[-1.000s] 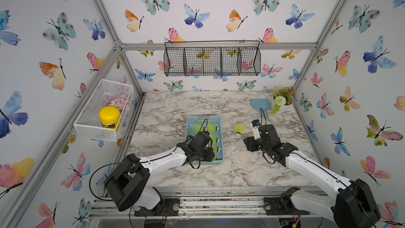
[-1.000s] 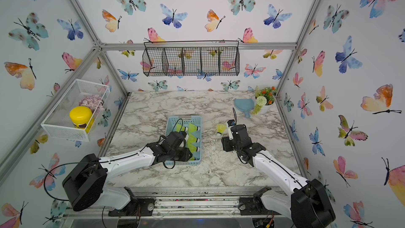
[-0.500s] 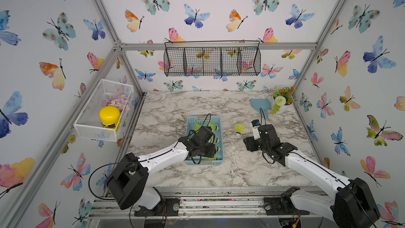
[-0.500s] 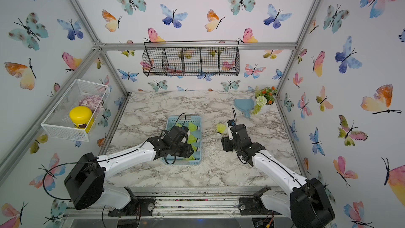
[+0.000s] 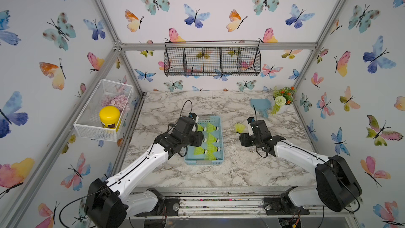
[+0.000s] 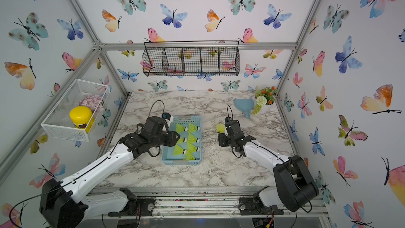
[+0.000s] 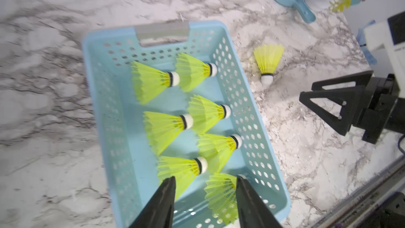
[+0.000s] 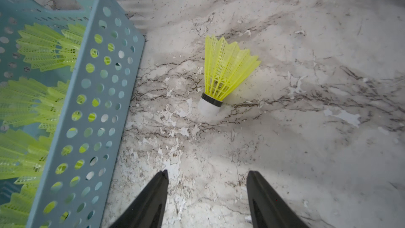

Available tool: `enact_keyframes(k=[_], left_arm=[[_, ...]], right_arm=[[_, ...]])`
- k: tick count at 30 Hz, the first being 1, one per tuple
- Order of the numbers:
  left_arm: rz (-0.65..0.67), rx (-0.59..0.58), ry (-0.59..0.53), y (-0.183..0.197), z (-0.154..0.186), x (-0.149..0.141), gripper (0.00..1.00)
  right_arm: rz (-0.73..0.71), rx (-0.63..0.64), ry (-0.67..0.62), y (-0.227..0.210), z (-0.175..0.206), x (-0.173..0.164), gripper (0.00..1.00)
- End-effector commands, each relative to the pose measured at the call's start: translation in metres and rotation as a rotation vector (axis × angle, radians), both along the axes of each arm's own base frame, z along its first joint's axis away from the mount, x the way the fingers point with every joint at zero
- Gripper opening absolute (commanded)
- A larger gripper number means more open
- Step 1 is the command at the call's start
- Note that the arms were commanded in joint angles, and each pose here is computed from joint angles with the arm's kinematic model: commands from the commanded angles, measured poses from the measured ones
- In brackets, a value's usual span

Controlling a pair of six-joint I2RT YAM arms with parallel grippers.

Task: Put the shuttlecocks into the storage box
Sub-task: Place the shuttlecock in the storage box, then pick up the shuttlecock at the center of the board.

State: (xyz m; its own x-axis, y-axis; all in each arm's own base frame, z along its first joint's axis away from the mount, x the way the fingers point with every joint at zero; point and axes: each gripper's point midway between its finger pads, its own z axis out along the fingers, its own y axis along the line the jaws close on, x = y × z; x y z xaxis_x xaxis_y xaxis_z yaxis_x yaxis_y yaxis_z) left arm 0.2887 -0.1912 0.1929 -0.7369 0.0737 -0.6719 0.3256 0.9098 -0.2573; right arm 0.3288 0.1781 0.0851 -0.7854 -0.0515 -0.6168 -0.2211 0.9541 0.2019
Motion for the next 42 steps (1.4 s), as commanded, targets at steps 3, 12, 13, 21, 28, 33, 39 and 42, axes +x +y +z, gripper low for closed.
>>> enact_keyframes(k=[3,12,13,21,28,33,39,42], left_arm=[[0.005,0.045,-0.118,0.043,0.024,0.015,0.5],[0.059,0.027,-0.237,0.069,0.033,0.023,0.51],[0.068,0.031,-0.238,0.071,0.033,0.023,0.51],[0.106,0.05,-0.233,0.079,0.03,0.02,0.51],[0.109,0.064,-0.23,0.081,0.029,0.022,0.5],[0.106,0.068,-0.225,0.081,0.027,0.022,0.51],[0.092,0.065,-0.218,0.078,0.025,0.022,0.51],[0.049,0.049,-0.21,0.071,0.024,0.02,0.51]], right_arm=[[-0.088,0.06,0.008,0.004,0.0,0.023,0.64],[-0.15,0.05,0.055,0.007,-0.024,0.046,0.63],[-0.158,0.046,0.06,0.007,-0.028,0.048,0.63],[-0.194,0.046,0.068,0.01,-0.048,0.063,0.58],[-0.146,-0.003,0.062,0.016,-0.057,0.076,0.5],[-0.098,-0.061,0.04,0.014,-0.059,0.078,0.43],[0.007,-0.09,0.009,0.019,-0.051,0.076,0.28],[0.051,-0.083,-0.017,0.022,-0.038,0.073,0.27]])
